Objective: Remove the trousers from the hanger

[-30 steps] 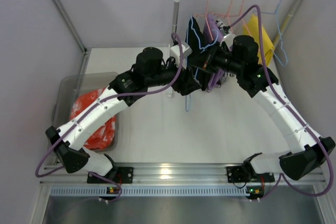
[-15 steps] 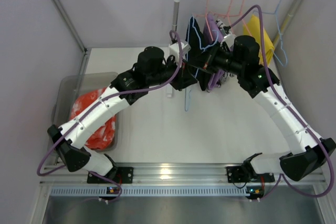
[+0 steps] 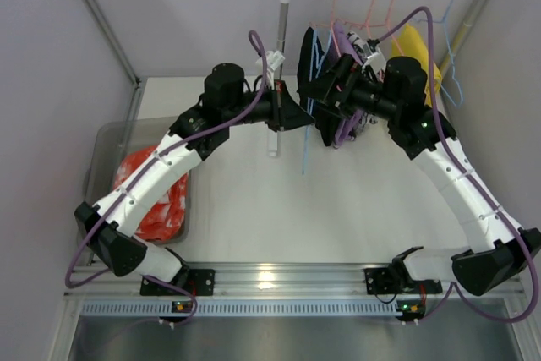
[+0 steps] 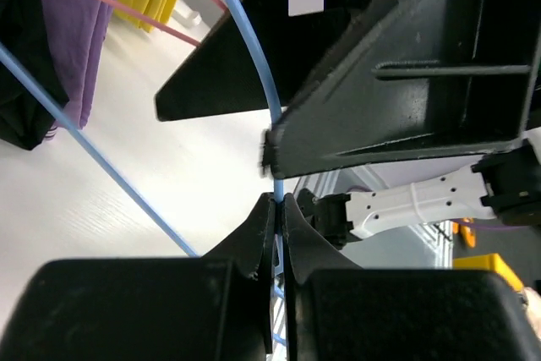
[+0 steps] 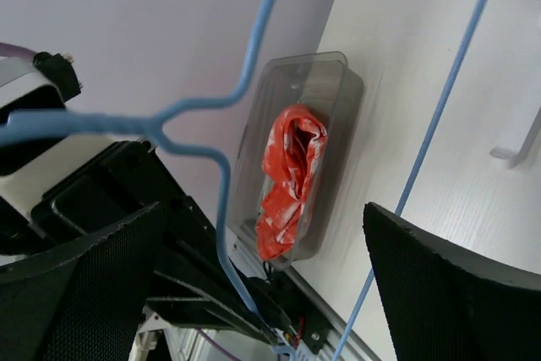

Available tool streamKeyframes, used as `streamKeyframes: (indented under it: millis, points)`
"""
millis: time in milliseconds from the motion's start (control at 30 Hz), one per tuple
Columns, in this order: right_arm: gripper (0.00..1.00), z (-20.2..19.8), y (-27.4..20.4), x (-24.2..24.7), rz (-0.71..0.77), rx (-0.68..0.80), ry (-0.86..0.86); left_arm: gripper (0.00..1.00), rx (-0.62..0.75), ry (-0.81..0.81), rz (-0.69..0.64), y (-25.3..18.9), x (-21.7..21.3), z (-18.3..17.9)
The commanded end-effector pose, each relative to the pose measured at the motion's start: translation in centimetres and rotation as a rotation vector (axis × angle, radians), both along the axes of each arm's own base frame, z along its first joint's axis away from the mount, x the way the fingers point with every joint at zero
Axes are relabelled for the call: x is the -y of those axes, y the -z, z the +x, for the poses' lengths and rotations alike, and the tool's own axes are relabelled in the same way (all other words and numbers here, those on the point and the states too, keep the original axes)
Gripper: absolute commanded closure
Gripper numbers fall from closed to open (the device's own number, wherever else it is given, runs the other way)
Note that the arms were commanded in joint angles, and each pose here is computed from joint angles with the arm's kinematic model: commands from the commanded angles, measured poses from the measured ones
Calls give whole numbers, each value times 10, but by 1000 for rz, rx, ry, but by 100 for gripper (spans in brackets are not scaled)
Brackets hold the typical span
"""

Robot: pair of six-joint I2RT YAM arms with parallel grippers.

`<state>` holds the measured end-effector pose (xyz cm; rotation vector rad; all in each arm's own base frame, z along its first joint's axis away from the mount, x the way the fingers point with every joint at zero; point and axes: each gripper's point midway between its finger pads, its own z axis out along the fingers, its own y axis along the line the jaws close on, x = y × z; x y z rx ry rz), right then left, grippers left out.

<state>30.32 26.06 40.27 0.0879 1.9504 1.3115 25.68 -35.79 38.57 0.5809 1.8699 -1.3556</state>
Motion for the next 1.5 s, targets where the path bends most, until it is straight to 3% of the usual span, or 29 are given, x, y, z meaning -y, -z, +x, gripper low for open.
streamKeyframes:
  millis: [0, 100, 400, 567, 933, 1300, 1467]
  points:
    - [1, -5, -32, 10, 58, 119, -4, 100, -8, 84, -150, -40, 0, -10]
    - [1, -3, -30, 18, 53, 127, 12, 100, -22, 95, -166, -43, 0, -3]
    - [1, 1, -25, 53, 6, 141, 55, 100, -65, -20, -199, -47, -9, 69]
    - [0, 4, -29, 78, -9, 167, 102, 100, -8, -60, -230, -70, -14, 92]
    - [1, 9, -24, 103, -10, 155, 154, 100, 36, -66, -239, -73, -10, 151]
    - [1, 13, -21, 112, -3, 139, 175, 100, 12, -110, -239, -40, 0, 199]
    - [1, 12, -18, 115, -7, 138, 178, 100, -23, -118, -236, -29, -5, 201]
